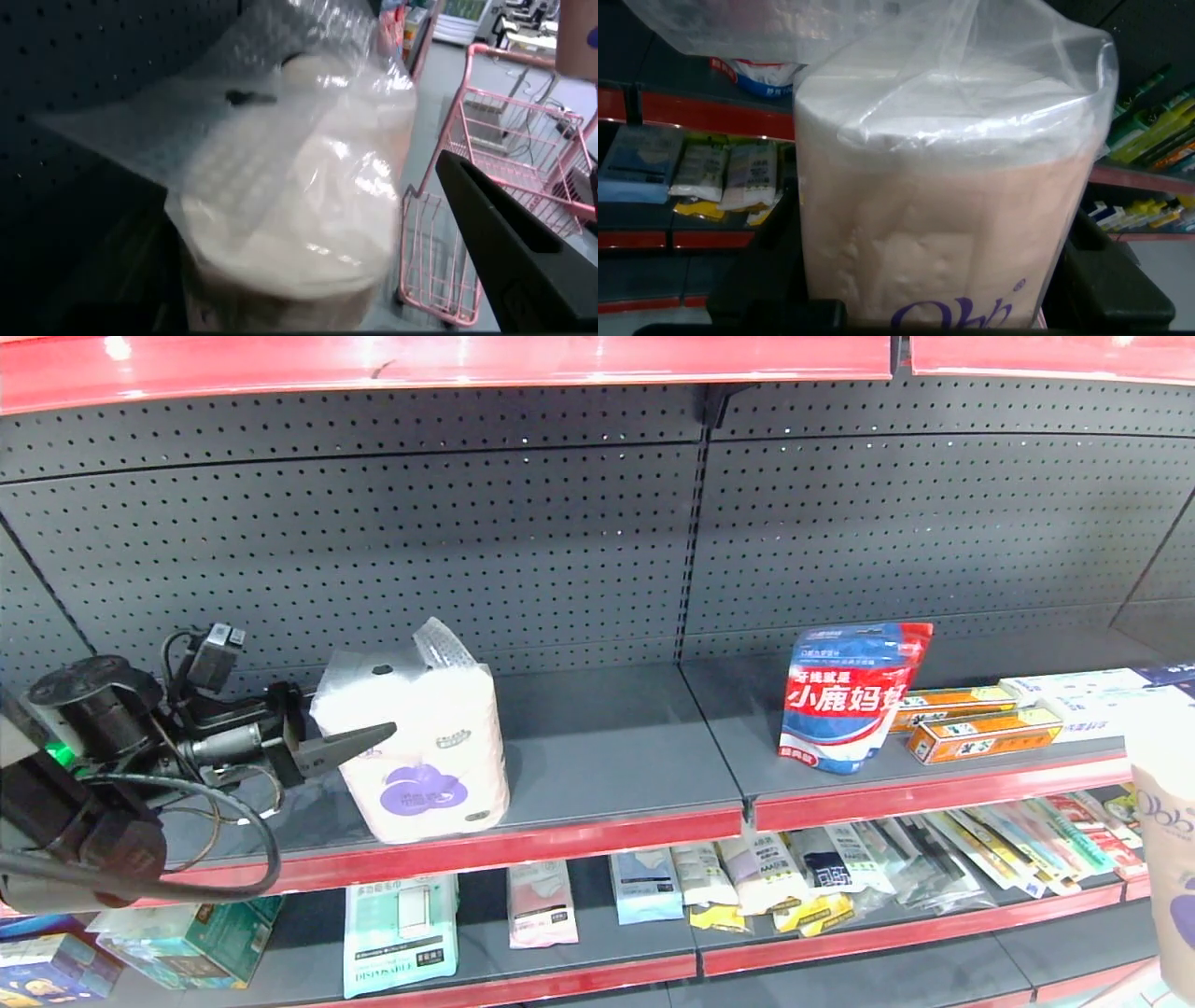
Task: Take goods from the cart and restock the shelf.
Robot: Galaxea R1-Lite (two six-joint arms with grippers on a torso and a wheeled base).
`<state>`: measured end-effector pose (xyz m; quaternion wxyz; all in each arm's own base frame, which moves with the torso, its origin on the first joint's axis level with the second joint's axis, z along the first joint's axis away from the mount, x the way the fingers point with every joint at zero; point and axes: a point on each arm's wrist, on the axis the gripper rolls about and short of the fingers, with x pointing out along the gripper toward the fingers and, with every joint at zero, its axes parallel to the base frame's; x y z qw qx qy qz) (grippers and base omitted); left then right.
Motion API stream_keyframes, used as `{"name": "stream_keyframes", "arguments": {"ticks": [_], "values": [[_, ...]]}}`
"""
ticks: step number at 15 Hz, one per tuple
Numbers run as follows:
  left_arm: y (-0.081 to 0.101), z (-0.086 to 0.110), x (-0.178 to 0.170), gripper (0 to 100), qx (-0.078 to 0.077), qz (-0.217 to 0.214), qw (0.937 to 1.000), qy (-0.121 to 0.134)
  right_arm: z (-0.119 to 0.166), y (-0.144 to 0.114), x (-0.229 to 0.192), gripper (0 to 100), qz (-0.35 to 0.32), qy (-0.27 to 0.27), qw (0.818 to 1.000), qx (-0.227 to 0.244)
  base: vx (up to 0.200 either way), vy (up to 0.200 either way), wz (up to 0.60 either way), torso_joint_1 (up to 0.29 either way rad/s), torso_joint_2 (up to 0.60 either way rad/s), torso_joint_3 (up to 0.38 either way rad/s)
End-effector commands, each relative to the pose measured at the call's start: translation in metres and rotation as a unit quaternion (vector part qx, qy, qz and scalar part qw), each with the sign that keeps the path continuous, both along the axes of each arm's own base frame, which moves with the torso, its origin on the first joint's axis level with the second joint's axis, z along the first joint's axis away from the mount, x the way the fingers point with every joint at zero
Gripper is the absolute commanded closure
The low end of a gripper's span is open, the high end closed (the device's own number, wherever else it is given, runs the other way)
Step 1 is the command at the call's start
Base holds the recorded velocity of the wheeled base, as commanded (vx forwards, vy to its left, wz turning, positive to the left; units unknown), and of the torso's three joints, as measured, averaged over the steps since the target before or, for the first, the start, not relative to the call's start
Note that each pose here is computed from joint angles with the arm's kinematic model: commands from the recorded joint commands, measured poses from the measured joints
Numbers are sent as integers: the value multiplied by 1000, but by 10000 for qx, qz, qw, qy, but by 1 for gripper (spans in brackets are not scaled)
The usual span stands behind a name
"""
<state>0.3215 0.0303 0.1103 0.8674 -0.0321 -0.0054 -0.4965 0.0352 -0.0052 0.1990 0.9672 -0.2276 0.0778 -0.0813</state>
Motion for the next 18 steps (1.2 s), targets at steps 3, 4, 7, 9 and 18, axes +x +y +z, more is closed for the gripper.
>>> {"name": "stream_keyframes", "arguments": {"ticks": [3,4,7,9,18], "values": [[0,36,-10,0,-9,456,9974,-555,-1,0,0,100,5,17,10000,1,0,0,0,0,0,0],[2,43,-13,0,-18,598,9960,-665,-1,0,0,100,5,25,10000,1,0,0,0,0,0,0],[12,58,-27,0,-6,896,9922,-868,-3,0,1,100,17,57,10000,35,0,0,0,0,0,0],[12,67,-38,0,-117,929,9925,-787,-3,0,1,100,16,48,10000,42,0,0,0,0,0,0],[25,81,-43,0,-614,2686,9590,-659,-9,0,3,100,51,168,9998,66,0,0,0,0,0,0]]}}
